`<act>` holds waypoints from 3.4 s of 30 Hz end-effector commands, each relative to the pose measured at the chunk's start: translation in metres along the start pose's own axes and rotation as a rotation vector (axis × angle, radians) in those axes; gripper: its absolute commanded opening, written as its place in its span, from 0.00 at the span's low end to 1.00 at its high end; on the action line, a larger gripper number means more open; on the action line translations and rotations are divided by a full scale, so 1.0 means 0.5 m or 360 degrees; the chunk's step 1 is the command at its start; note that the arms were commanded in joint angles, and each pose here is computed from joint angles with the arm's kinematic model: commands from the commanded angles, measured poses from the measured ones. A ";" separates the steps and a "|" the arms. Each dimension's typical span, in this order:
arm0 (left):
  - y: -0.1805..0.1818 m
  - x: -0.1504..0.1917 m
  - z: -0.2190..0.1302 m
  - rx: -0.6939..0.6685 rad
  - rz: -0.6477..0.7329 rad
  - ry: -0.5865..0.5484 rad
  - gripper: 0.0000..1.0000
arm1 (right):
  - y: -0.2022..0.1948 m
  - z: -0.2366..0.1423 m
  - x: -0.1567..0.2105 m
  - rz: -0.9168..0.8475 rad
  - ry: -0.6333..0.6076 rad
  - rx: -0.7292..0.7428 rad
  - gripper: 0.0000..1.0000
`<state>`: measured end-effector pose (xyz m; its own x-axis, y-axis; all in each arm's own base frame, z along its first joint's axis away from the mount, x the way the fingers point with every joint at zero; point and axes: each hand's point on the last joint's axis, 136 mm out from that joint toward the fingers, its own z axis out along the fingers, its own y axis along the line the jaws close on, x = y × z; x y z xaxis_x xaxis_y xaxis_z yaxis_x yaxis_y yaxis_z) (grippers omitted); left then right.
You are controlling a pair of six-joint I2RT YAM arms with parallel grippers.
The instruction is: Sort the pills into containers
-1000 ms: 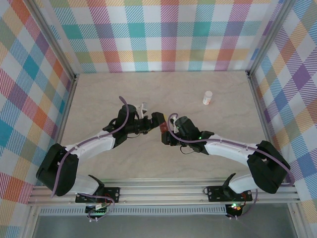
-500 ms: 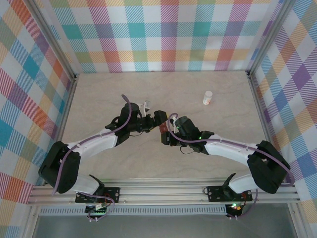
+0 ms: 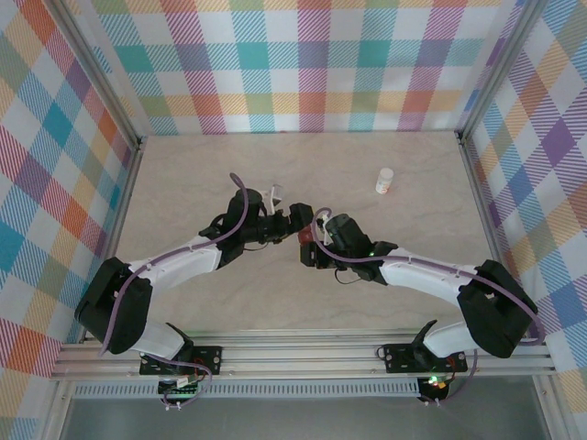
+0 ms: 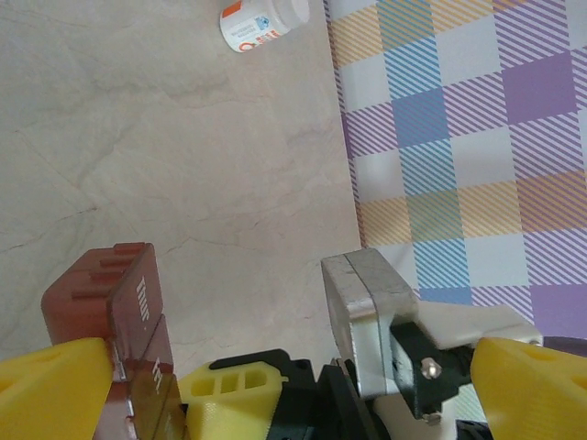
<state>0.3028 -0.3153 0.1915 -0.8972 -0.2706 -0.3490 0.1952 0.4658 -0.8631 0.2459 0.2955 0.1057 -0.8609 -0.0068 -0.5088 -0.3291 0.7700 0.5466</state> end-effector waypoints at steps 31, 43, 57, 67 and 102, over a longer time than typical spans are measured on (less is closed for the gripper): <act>0.045 -0.101 -0.128 -0.0392 0.0143 -0.0312 1.00 | -0.065 0.002 0.056 -0.0257 0.0219 0.0229 0.39; 0.126 -0.131 -0.156 -0.0550 0.0110 -0.0292 1.00 | -0.068 0.016 0.084 -0.0389 0.0349 0.0200 0.43; 0.163 -0.110 -0.146 -0.0584 0.0059 -0.0258 1.00 | -0.062 0.037 0.132 -0.0492 0.0472 0.0197 0.45; 0.159 -0.110 -0.144 -0.0563 0.0056 -0.0257 1.00 | -0.057 0.056 0.145 -0.0559 0.0545 0.0256 0.48; 0.115 -0.123 -0.128 -0.0458 0.0091 -0.0187 1.00 | -0.201 -0.030 0.084 -0.0257 0.0448 0.0804 0.74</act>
<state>0.3386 -0.2162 0.1760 -0.8347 -0.3366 -0.4359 0.0816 0.7072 -0.7023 0.2340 0.2041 0.0255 -0.9031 -0.2861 -0.3201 -0.3122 0.9495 0.0321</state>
